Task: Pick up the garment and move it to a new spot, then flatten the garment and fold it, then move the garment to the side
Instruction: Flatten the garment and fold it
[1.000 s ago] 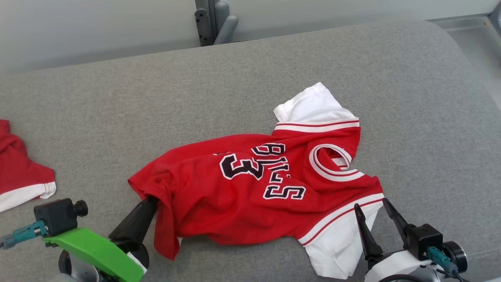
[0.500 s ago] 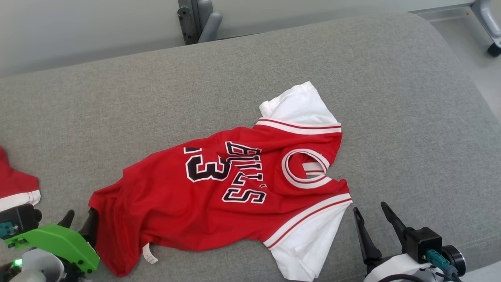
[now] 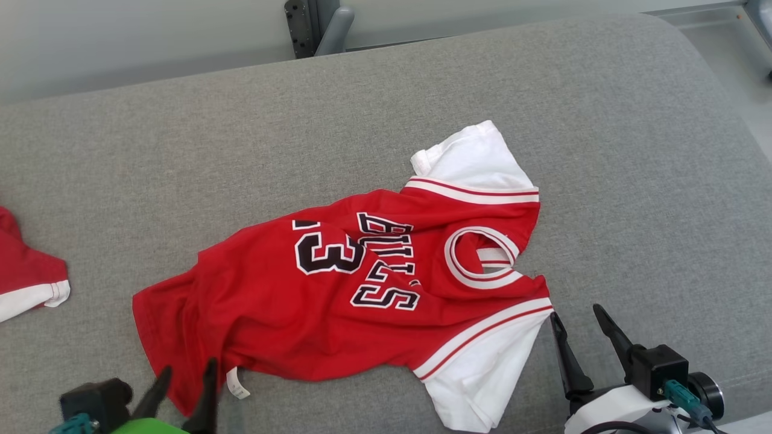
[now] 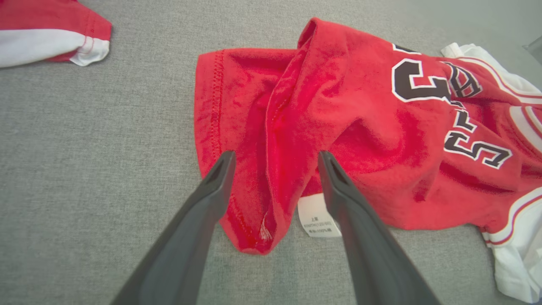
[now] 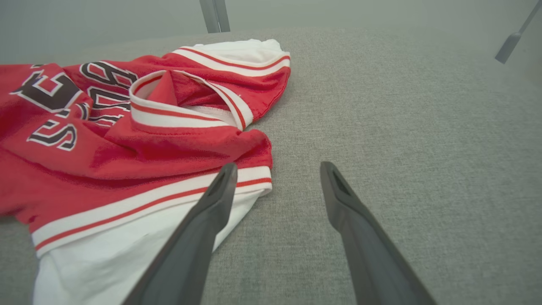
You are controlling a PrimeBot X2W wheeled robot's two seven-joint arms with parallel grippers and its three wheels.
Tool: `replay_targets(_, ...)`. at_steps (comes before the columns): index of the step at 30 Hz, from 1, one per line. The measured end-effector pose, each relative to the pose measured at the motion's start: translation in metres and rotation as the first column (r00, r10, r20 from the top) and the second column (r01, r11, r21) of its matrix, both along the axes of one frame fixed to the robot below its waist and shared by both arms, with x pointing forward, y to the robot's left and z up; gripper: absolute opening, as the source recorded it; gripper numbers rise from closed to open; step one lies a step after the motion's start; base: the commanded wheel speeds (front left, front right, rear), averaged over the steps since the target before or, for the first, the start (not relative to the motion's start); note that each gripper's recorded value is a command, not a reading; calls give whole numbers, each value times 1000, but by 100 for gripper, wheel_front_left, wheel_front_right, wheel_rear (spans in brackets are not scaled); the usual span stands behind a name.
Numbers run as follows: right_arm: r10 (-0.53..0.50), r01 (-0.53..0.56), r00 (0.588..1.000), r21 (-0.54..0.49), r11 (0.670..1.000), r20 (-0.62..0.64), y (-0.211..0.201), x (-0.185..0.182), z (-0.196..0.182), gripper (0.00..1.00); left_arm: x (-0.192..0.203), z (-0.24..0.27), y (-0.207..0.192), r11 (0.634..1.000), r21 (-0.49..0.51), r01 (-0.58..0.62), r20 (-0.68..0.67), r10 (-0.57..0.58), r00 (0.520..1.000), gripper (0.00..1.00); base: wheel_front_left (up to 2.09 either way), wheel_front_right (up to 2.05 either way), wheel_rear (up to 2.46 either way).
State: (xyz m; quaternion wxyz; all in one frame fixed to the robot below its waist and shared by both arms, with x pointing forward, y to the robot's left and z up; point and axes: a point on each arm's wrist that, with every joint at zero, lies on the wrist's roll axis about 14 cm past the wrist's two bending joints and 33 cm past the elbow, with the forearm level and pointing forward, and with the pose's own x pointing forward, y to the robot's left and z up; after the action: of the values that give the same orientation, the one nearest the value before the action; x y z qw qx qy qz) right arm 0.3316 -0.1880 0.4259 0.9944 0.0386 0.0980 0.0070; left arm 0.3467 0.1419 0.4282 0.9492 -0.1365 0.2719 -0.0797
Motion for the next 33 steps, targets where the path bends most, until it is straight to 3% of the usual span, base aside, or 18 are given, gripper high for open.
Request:
replay_targets(5,20,-20,1000,-2,1000,11,5,6,3,100,-19,-21,-9,999,7,46,-96,-45,994,100,0,0,0)
replay_targets(15,5,-5,1000,-14,1000,26,0,6,8,100,-21,-48,-14,995,15,98,-178,-94,979,100,0,0,0)
replay_targets(16,2,-2,1000,-15,1000,26,-1,5,8,100,-22,-51,-14,994,16,104,-190,-99,977,79,0,0,0)
replay_targets(17,0,0,1000,-14,1000,25,-2,4,8,100,-23,-52,-14,994,14,105,-196,-100,975,36,0,0,0)
replay_targets(18,-2,2,1000,-14,1000,24,-2,3,7,100,-23,-54,-15,994,10,107,-202,-103,974,0,0,0,0)
replay_targets(22,-9,9,1000,-12,1000,20,-3,-1,6,100,-24,-48,-24,991,-50,121,-202,-128,971,0,0,0,0)
replay_targets(24,-12,12,1000,-8,1000,22,-4,-1,7,100,-18,-30,-36,982,-155,111,-155,-135,979,0,0,0,0)
replay_targets(27,-13,14,1000,-7,1000,28,-5,-1,9,100,-7,12,-55,927,-361,101,-60,-132,990,0,0,0,0)
replay_targets(29,-11,12,999,-6,1000,32,-4,-1,10,100,-3,29,-50,896,-436,77,-30,-100,995,0,0,0,0)
replay_targets(32,-2,3,999,-4,1000,38,-1,-2,11,100,-11,15,-18,923,-384,15,-85,-51,995,0,0,0,0)
replay_targets(33,0,0,999,-3,1000,42,0,-3,13,100,-30,-4,-7,938,-346,-4,-166,-57,985,0,0,0,0)
